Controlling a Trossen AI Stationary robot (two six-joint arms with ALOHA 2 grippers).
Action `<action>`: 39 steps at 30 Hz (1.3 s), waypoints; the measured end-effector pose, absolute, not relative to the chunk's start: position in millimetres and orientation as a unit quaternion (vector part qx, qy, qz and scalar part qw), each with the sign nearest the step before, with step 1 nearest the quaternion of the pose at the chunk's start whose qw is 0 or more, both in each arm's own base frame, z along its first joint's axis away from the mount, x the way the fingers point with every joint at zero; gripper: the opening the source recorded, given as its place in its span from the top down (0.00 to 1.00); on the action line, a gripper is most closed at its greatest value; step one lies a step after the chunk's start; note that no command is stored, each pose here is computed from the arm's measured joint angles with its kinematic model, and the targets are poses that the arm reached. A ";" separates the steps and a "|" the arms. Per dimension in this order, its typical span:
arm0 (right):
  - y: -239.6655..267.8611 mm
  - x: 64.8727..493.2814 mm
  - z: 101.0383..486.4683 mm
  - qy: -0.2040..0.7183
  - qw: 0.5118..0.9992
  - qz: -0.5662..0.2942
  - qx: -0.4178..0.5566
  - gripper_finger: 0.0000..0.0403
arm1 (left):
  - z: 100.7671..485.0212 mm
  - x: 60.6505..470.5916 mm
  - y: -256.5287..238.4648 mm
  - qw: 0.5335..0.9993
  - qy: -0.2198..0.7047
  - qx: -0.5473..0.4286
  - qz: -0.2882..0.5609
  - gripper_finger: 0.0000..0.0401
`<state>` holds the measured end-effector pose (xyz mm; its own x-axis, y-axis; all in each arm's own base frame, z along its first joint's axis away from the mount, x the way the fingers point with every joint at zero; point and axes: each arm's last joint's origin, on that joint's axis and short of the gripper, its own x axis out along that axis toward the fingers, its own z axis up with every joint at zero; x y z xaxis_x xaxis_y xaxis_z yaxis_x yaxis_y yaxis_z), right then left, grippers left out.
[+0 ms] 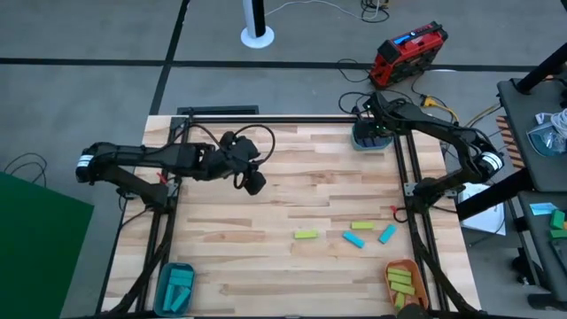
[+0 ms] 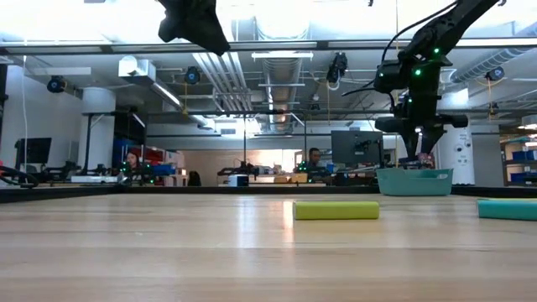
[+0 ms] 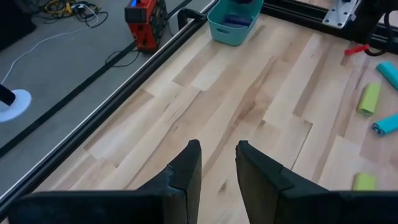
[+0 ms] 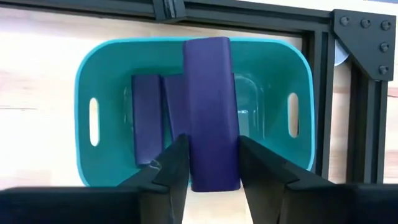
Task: Sort blocks
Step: Put the violet block into the top blue bin, then put the green block into the orange bin
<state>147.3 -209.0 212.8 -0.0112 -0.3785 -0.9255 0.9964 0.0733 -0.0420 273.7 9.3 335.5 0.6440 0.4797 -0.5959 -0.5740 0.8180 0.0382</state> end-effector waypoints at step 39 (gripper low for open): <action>-76.3 225.1 351.4 0.304 0.862 -0.218 0.341 0.89 | 304.3 270.8 7.0 0.907 0.413 0.003 0.083 0.80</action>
<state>225.1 -76.3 351.4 0.7200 -0.1681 -0.6733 0.5831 0.6727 0.4556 270.8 7.0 304.3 0.6447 0.1537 -0.7488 -0.1483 0.9861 0.0747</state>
